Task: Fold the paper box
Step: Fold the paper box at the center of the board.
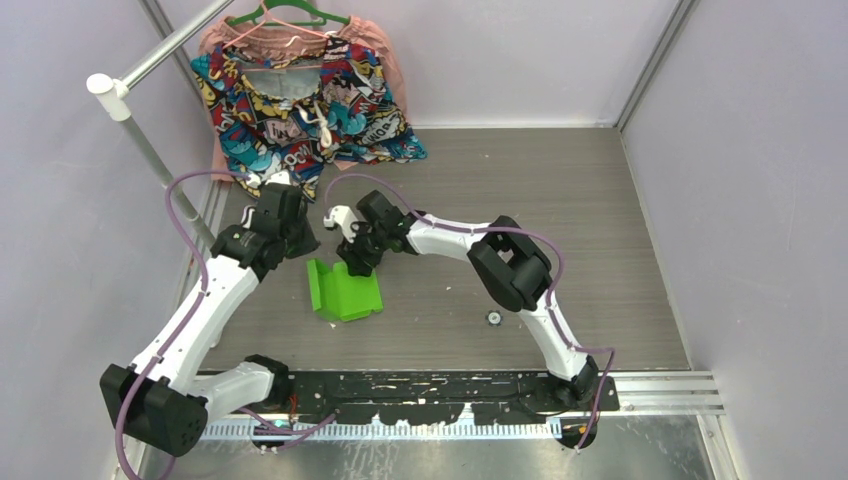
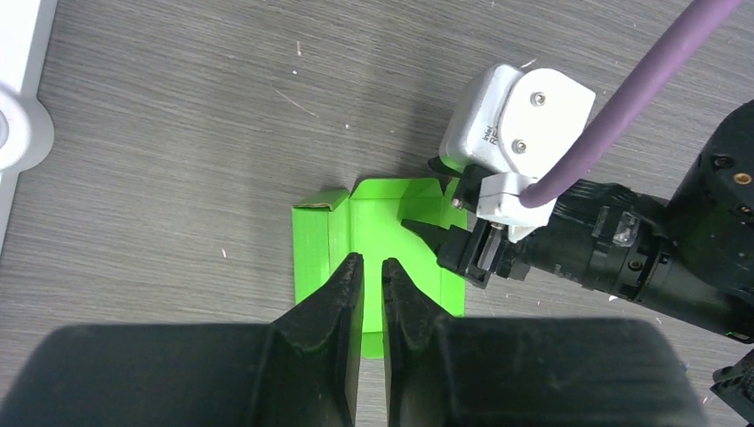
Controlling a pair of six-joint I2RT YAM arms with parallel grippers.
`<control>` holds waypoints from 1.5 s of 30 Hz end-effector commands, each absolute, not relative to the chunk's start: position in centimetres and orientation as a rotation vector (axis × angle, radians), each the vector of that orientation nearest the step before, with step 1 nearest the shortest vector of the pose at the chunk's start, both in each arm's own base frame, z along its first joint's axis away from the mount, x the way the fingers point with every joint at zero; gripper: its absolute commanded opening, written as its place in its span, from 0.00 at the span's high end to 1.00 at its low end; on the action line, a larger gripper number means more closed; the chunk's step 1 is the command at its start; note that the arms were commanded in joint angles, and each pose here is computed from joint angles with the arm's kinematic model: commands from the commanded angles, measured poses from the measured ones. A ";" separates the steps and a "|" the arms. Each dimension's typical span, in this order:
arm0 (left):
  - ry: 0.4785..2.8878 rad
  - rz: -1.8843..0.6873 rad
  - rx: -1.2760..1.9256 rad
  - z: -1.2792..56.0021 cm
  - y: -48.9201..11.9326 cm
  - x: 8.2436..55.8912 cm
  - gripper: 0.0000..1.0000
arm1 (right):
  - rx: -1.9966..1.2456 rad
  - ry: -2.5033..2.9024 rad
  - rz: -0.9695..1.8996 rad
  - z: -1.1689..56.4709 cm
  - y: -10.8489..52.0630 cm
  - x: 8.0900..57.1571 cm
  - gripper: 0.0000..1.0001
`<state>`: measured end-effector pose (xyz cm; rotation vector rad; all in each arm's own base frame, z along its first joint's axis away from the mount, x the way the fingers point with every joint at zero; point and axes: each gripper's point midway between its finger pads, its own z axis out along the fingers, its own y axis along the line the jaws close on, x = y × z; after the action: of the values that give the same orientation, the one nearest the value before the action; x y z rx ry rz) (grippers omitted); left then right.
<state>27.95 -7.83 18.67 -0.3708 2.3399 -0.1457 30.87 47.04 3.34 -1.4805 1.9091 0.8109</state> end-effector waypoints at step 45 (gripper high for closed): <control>2.302 -0.158 -0.375 19.8 -6.7 27.8 0.87 | -1.283 2.072 0.527 3.4 44.0 31.5 0.99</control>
<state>27.72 -6.86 18.84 -0.3897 2.3353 -0.1440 31.34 47.68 2.99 -1.3880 1.9317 0.6938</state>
